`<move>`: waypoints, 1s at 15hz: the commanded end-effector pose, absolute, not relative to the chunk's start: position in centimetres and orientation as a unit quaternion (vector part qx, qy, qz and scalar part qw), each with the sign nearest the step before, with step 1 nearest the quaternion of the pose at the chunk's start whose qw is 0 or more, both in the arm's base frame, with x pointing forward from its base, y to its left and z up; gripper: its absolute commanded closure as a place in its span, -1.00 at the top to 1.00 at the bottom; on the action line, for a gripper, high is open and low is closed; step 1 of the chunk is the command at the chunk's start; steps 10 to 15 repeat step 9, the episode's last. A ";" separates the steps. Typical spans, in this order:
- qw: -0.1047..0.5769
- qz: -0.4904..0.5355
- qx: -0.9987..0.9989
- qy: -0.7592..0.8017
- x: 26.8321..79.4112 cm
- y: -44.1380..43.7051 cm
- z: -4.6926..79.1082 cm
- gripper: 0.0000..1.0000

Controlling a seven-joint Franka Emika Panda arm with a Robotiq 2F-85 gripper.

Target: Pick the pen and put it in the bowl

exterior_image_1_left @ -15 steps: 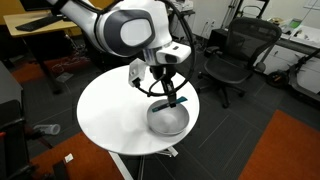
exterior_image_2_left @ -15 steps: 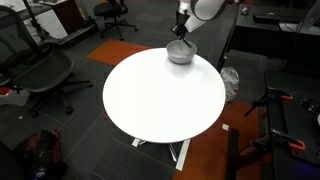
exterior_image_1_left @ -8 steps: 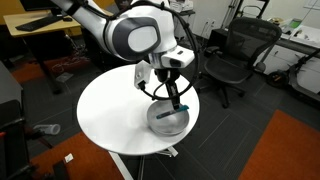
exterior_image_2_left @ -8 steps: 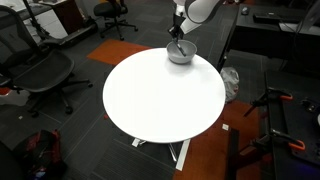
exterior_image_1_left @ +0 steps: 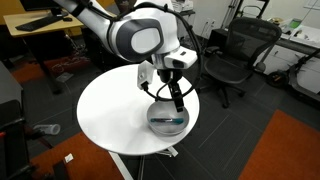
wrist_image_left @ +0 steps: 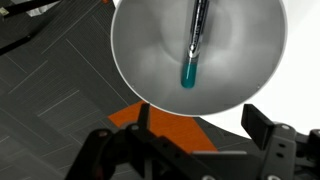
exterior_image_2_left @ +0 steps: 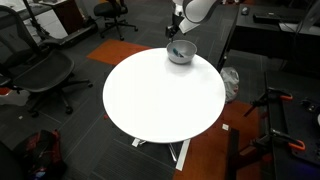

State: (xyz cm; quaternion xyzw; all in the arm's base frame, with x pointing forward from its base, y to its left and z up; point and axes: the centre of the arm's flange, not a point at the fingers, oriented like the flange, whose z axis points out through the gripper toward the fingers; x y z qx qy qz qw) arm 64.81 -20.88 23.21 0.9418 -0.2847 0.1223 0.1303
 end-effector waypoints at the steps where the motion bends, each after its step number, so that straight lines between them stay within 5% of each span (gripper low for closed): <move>1: 0.127 0.126 0.943 -0.282 65.6 -21.4 23.6 1.00; 15: 0.130 0.126 0.941 -0.286 65.1 -20.9 23.5 1.00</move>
